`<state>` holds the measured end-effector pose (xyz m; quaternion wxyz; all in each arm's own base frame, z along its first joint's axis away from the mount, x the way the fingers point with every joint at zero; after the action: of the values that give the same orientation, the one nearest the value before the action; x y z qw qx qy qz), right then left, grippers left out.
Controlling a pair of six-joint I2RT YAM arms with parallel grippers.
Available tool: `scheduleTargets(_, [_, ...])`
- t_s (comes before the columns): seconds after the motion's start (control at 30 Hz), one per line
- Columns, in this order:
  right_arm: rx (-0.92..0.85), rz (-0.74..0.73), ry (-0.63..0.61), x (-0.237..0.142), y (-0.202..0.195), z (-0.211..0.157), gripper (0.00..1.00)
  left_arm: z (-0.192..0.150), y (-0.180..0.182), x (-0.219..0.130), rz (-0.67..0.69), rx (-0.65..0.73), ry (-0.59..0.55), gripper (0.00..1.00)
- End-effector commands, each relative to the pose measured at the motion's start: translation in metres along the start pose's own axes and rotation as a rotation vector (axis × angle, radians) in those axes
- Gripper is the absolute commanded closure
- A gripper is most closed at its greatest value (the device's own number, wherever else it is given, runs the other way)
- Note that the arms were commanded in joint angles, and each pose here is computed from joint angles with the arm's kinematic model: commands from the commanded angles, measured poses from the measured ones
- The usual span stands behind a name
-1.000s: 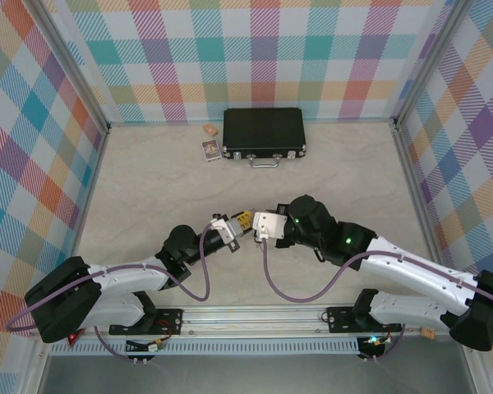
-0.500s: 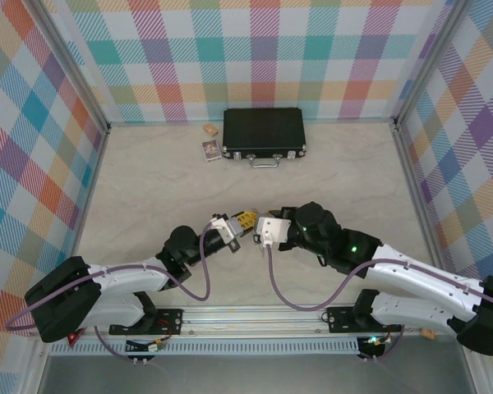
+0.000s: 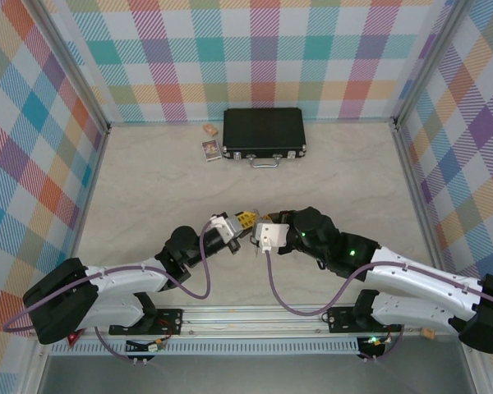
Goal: Put the keys on the keyring
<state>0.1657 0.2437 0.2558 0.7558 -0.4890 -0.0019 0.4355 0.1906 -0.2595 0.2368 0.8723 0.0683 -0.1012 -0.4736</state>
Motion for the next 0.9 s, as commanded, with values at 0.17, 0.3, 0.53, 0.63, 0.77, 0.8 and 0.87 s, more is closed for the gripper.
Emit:
scheduleTargets(0.17, [-0.038,0.063,0.017,0.002,0.017,-0.005,1.00,0.039,0.016,-0.002,0.081,-0.042,-0.146,1.00])
scheduleTargets(0.3, [-0.040,0.061,0.032,0.006,0.018,-0.007,1.00,0.043,0.014,-0.003,0.060,-0.065,-0.165,1.00])
scheduleTargets(0.53, [-0.023,0.056,0.040,0.014,0.019,-0.005,1.00,0.051,0.011,-0.003,0.019,-0.125,-0.217,1.00])
scheduleTargets(0.63, [0.009,0.056,0.024,0.015,0.018,-0.002,0.99,0.050,0.009,-0.003,0.009,-0.135,-0.229,1.00])
scheduleTargets(0.77, [0.073,0.036,0.000,0.009,0.015,-0.001,0.74,0.048,0.010,-0.003,0.022,-0.134,-0.234,1.00])
scheduleTargets(0.8, [0.092,0.026,-0.001,0.007,0.014,-0.002,0.72,0.048,0.010,-0.003,0.024,-0.135,-0.234,1.00])
scheduleTargets(0.87, [0.149,-0.004,0.002,-0.001,0.010,-0.004,0.64,0.047,0.011,-0.003,0.027,-0.130,-0.231,1.00])
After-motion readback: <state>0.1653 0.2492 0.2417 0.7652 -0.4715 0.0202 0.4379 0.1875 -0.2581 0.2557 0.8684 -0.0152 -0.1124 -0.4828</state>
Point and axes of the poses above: each hand's point on the last joint's axis, 136 mm out from that joint toward the fingers, its own x axis out along the fingers, its own y axis along the line the jaws close on, z = x × y, the point moved 5 cm from there along -x, back along the fingers, and after that the axes turned 1 degree about -x, right-handed, at the moved point
